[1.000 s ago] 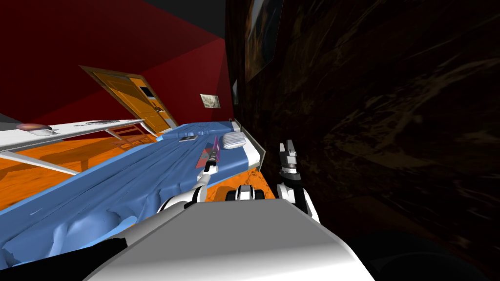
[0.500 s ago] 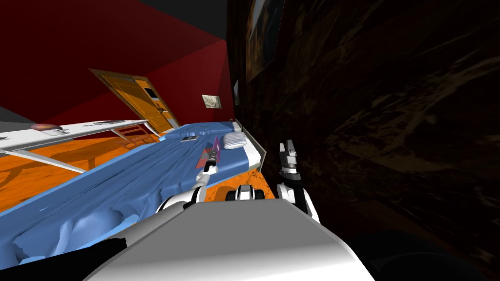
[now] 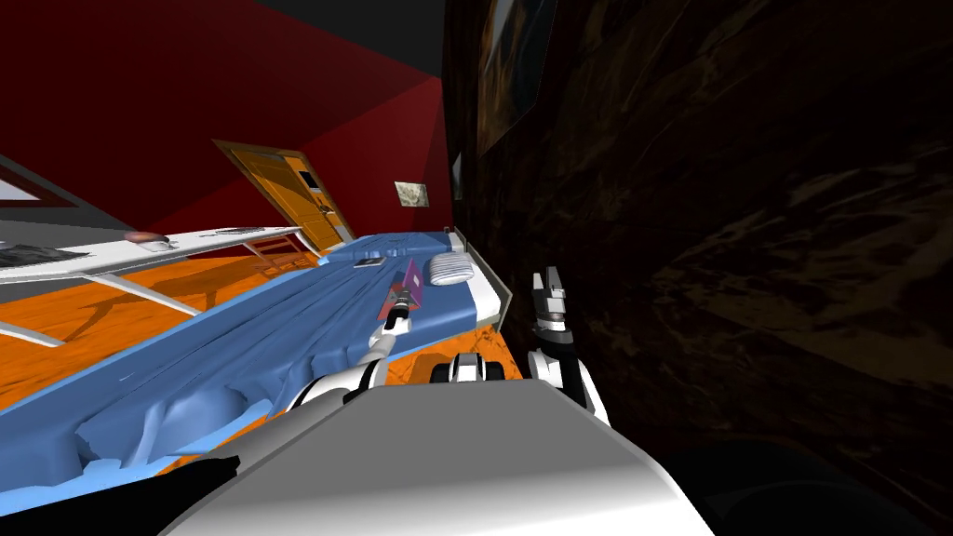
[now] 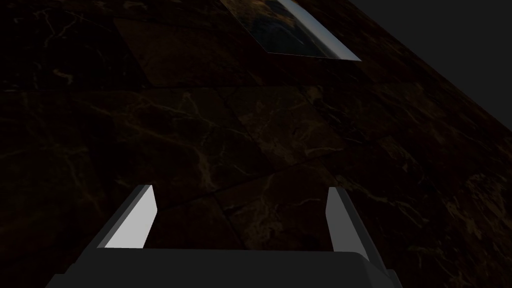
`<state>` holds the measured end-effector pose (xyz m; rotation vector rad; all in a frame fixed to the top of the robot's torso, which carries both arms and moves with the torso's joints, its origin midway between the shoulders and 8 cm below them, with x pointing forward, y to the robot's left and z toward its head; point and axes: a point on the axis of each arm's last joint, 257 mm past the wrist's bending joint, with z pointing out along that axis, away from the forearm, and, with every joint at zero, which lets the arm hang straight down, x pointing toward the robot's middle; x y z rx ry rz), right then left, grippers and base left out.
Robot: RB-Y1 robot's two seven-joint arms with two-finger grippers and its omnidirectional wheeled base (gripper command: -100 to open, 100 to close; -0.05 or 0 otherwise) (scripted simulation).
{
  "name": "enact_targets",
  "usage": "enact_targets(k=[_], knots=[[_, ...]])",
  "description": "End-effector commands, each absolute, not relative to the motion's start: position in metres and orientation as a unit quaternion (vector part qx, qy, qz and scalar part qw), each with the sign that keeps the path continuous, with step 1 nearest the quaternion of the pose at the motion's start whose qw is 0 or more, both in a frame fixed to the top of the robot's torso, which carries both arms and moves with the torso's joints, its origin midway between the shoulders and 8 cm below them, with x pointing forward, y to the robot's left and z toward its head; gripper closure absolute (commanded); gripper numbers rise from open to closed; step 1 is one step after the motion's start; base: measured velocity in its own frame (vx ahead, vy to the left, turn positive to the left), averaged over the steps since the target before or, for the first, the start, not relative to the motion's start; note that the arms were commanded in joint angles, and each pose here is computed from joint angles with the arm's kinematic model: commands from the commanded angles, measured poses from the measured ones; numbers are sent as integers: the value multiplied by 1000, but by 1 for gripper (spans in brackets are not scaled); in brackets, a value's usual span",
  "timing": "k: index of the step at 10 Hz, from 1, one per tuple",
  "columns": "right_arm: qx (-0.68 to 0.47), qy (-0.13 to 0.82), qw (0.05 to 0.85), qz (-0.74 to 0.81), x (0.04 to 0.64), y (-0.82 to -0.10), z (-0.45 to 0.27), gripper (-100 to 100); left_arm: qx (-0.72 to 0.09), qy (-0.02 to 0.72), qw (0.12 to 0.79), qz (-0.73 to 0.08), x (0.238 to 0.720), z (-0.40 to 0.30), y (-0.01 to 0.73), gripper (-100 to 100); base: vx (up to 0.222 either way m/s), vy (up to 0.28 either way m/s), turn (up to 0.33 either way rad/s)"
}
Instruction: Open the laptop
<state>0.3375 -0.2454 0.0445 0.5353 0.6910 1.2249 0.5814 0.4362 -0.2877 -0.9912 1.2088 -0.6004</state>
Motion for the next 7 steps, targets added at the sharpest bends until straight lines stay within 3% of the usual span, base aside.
enact_targets(k=[1, 7], knots=[[243, 314, 730, 556, 337, -245, 44, 0, -436, 536, 663, -287, 578, -287, 435, 100, 78, -29, 152], [243, 314, 730, 556, 337, -245, 45, 0, -432, 536, 647, -328, 572, -287, 433, 100, 43, -22, 90]])
